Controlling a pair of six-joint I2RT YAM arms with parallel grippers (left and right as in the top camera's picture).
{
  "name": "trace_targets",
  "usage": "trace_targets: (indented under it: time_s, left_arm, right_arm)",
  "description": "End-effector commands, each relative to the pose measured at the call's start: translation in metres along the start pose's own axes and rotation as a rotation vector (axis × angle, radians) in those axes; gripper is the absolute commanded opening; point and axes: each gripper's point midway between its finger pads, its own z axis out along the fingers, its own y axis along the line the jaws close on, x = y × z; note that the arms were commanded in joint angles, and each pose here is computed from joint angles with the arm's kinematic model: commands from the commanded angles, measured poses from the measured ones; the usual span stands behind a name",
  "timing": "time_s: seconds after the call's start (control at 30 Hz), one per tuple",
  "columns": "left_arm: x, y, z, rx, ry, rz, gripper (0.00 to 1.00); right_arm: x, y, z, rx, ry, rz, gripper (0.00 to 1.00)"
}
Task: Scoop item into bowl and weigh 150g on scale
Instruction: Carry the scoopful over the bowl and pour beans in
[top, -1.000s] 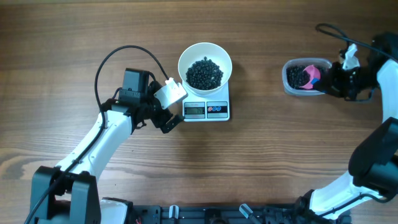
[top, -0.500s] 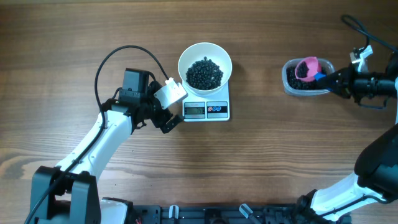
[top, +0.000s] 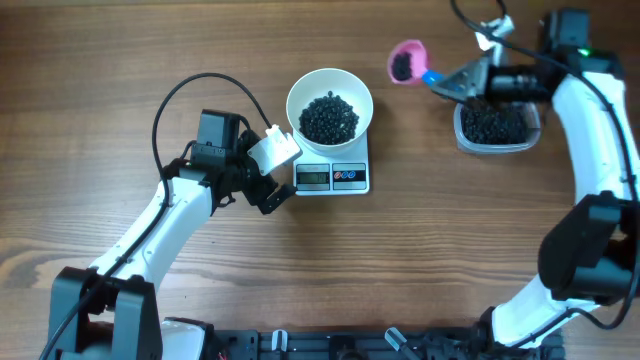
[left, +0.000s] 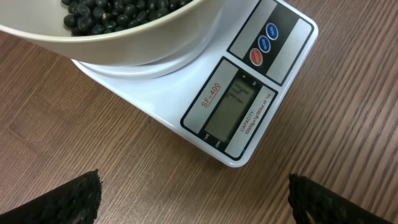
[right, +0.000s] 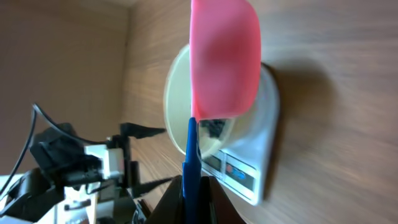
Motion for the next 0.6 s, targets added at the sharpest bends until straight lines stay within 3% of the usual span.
trace_targets:
  time_s: [0.0, 0.3, 0.57]
  left_arm:
    - [0.004, -0.002, 0.002, 0.015, 0.003, -0.003, 1.00]
    - [0.004, -0.002, 0.002, 0.015, 0.003, -0.003, 1.00]
    - [0.004, -0.002, 0.002, 0.015, 0.003, -0.003, 1.00]
  right_arm:
    - [-0.006, 0.029, 0.022, -0.005, 0.023, -0.015, 0.04]
    - [0.026, 0.035, 0.085, 0.304, 0.118, -0.153, 0.04]
    - [0.017, 0.047, 0.098, 0.685, 0.033, -0.410, 0.04]
